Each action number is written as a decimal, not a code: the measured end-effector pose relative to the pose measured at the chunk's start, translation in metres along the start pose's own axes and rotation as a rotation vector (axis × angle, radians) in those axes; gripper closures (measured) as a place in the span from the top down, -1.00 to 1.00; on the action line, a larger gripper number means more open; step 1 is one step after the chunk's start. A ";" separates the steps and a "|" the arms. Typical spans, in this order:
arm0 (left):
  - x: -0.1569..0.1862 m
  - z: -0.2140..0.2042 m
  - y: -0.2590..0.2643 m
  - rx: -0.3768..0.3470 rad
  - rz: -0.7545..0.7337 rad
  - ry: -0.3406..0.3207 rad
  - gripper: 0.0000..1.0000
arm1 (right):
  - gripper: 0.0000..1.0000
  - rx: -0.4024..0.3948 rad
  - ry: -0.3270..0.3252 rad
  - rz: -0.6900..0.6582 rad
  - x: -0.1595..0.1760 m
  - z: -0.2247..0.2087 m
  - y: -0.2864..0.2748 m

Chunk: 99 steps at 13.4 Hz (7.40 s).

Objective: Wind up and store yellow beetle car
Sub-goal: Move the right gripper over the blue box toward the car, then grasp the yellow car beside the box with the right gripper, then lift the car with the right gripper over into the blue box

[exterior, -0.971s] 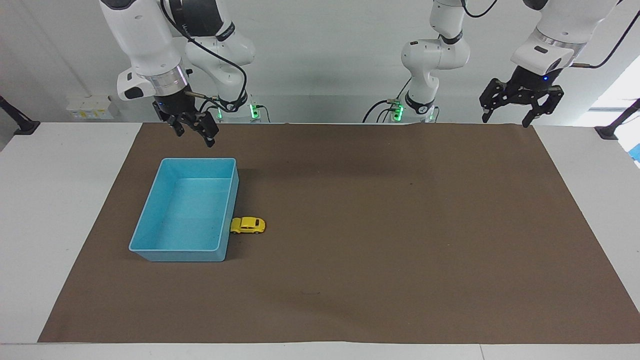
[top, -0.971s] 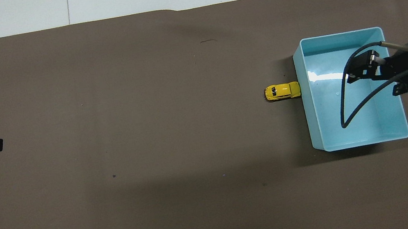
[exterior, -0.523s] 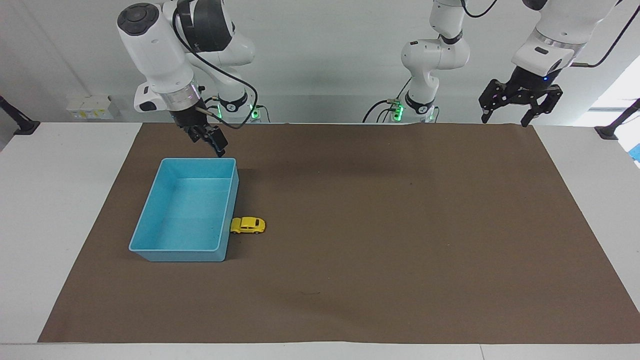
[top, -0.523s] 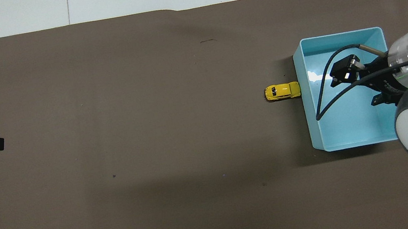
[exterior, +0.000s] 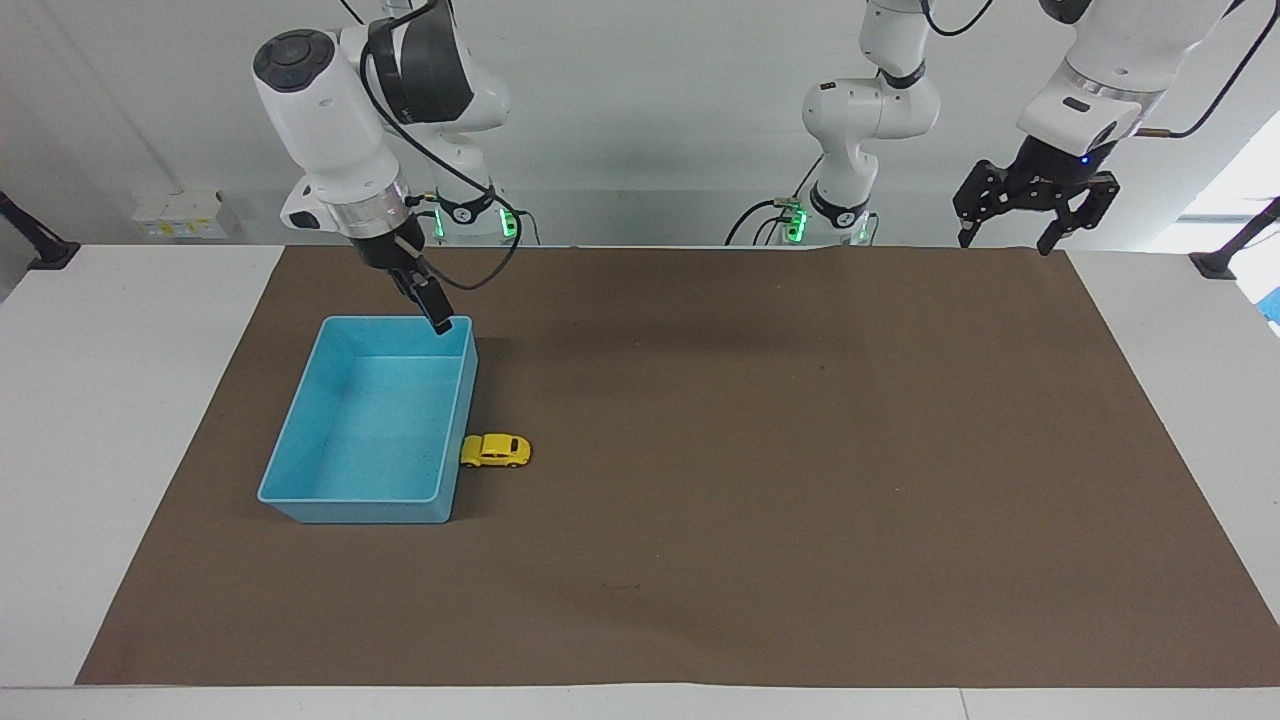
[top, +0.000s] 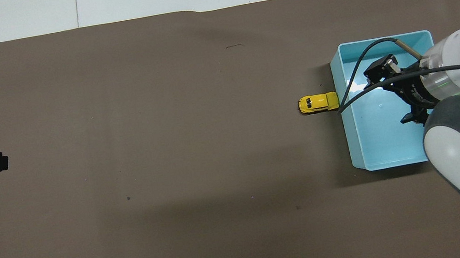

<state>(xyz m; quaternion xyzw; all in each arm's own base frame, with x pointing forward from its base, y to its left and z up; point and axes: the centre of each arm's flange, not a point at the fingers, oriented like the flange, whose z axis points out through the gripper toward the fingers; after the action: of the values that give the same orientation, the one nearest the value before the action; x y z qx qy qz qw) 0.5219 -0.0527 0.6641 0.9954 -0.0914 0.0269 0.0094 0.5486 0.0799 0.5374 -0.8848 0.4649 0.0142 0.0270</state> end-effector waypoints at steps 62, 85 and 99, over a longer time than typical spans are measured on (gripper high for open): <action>-0.004 0.000 -0.023 -0.002 -0.045 -0.010 1.00 | -0.13 0.075 -0.005 0.230 -0.051 0.151 -0.064; -0.004 0.000 -0.023 -0.002 -0.045 -0.010 1.00 | -0.13 0.001 -0.054 -0.573 0.098 0.038 0.044; -0.004 0.000 -0.023 -0.002 -0.045 -0.010 1.00 | -0.13 -0.011 -0.057 -0.967 0.106 0.101 0.073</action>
<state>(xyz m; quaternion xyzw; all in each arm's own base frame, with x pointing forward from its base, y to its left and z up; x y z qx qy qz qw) 0.5225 -0.0293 0.6632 0.9973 -0.0688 0.0217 0.0104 0.5485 -0.0428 0.4289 -0.9989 -0.0004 0.0265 0.0387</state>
